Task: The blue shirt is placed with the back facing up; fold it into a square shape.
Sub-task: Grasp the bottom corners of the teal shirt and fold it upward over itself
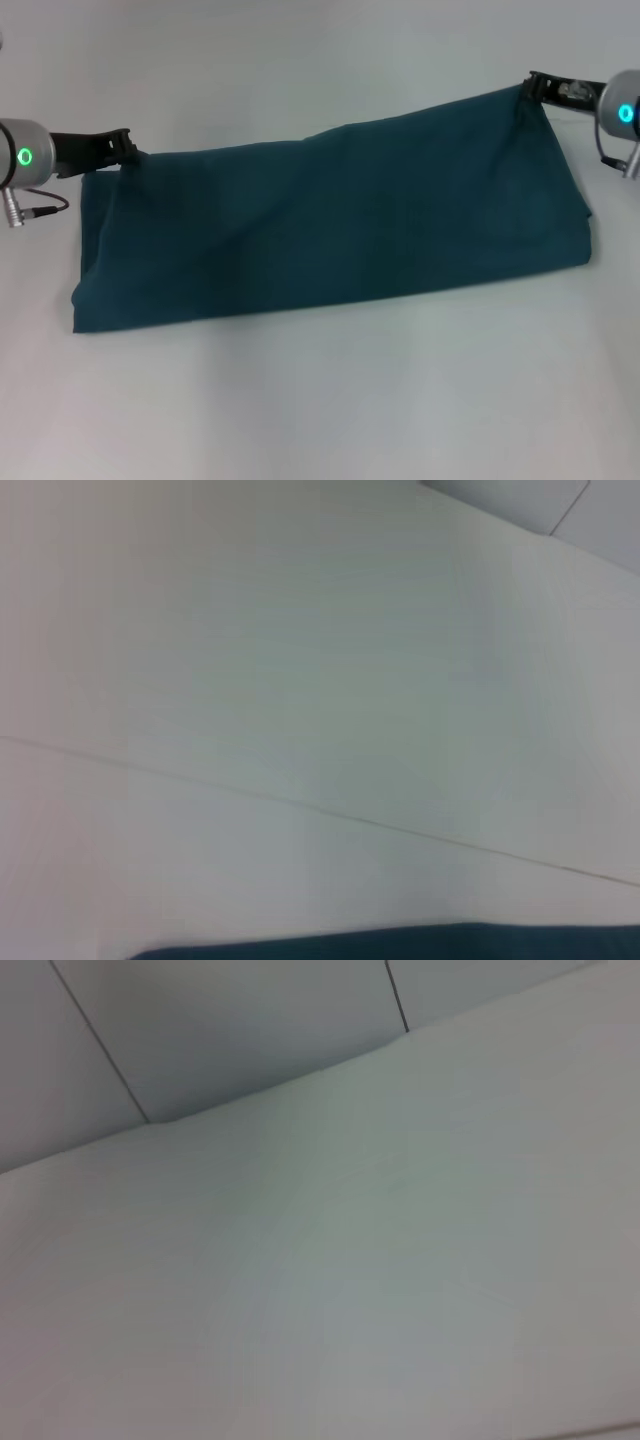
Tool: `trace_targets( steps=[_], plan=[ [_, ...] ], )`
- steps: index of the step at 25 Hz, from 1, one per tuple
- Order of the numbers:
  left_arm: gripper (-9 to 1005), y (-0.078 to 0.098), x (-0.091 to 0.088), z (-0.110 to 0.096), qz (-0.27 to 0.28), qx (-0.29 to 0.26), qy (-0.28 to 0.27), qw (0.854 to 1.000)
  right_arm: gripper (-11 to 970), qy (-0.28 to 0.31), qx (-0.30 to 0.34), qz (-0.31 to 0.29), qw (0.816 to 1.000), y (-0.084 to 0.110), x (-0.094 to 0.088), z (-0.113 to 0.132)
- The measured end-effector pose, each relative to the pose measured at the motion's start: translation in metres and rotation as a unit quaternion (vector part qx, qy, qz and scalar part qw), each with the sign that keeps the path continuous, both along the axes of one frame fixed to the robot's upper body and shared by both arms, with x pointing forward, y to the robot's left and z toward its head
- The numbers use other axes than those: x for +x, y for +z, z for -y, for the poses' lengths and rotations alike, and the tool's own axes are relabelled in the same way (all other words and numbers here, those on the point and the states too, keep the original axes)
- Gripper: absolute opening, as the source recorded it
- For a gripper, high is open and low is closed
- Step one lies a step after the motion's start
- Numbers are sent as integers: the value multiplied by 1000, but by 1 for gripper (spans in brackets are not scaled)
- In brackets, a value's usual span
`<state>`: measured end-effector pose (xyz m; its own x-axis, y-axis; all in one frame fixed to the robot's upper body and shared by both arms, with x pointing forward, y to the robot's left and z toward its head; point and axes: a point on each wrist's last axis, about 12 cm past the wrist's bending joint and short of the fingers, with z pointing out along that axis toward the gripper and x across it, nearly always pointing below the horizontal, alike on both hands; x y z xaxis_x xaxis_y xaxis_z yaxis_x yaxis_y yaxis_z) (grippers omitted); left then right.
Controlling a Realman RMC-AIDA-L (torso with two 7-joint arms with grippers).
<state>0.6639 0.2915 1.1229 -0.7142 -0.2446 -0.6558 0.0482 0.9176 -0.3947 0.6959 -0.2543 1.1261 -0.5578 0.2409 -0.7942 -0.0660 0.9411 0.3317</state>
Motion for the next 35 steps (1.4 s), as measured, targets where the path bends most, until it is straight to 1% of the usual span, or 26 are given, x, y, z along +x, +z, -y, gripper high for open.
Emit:
trace_targets(
  steps=[6, 16, 19, 24, 28, 33, 35],
  plan=[
    [2, 2, 1, -1, 5, -4, 8, 1000, 50, 2, -10, 15, 1000, 9, 7, -9],
    [1, 1, 1, -7, 11, -7, 29, 1000, 52, -3, -14, 10, 1000, 4, 6, -7],
    [2, 0, -2, -12, 10, -10, 39, 999, 53, 3, -18, 11, 1000, 5, 7, -10],
    [2, -3, -3, -11, 8, -11, 39, 999, 54, 13, -24, 11, 1000, 5, 8, -16],
    [12, -2, -3, -11, 12, -11, 40, 999, 55, 8, -18, 9, 1000, 4, 7, -14],
    [24, -1, -2, -14, 19, -26, 51, 998, 56, -1, -16, 9, 1000, 3, 6, -6],
    [100, -1, -2, -15, 21, -30, 56, 998, 57, -3, -19, 11, 1000, 5, 6, -3]
  ],
)
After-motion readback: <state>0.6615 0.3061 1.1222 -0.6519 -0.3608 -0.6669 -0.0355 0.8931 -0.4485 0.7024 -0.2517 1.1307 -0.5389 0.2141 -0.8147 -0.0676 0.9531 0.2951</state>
